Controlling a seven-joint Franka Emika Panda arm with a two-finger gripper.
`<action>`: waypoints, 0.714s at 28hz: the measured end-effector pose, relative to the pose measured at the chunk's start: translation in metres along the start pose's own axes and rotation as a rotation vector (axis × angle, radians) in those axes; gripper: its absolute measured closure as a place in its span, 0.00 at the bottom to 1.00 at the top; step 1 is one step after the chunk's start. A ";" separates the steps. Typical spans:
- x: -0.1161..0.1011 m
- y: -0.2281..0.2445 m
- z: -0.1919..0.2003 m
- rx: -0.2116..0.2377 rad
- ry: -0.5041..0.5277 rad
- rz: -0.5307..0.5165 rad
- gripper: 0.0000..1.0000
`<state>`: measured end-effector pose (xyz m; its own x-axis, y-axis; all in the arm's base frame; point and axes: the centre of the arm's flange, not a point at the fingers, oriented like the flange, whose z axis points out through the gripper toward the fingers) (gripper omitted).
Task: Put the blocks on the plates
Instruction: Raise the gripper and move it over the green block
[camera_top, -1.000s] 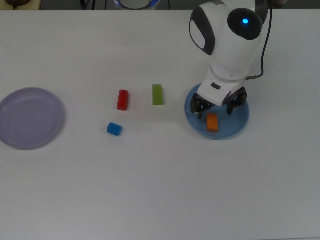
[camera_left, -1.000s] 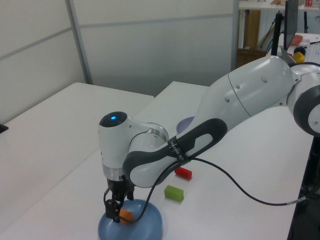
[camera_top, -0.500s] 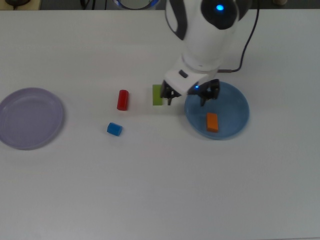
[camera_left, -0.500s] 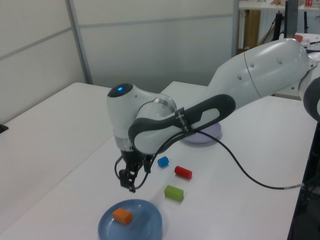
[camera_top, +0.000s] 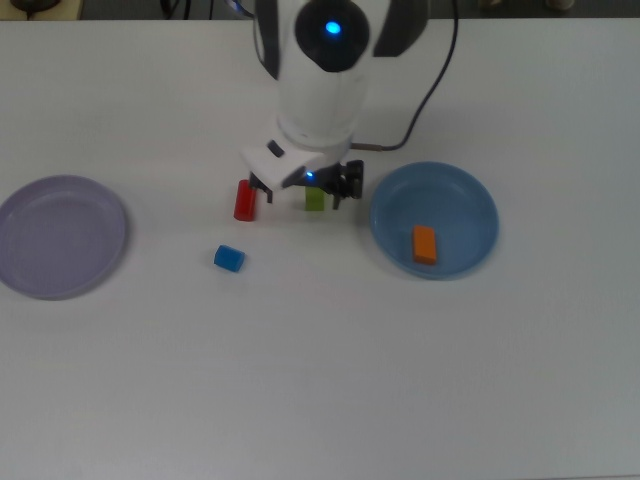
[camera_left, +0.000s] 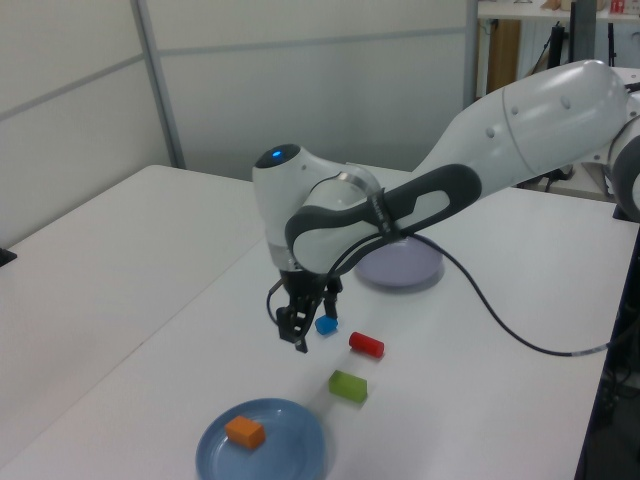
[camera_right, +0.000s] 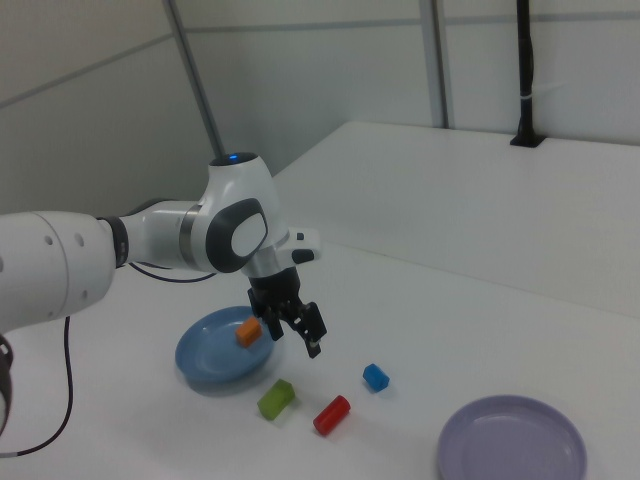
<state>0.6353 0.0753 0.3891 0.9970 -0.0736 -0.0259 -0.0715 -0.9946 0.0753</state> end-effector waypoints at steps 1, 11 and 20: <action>-0.004 0.004 0.000 0.005 -0.007 0.003 0.00; -0.052 0.011 0.014 0.003 -0.203 -0.049 0.00; -0.057 0.009 0.029 0.015 -0.249 -0.071 0.00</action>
<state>0.5766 0.0684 0.3620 0.9613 -0.0172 -0.2751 -0.0036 -0.9988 0.0497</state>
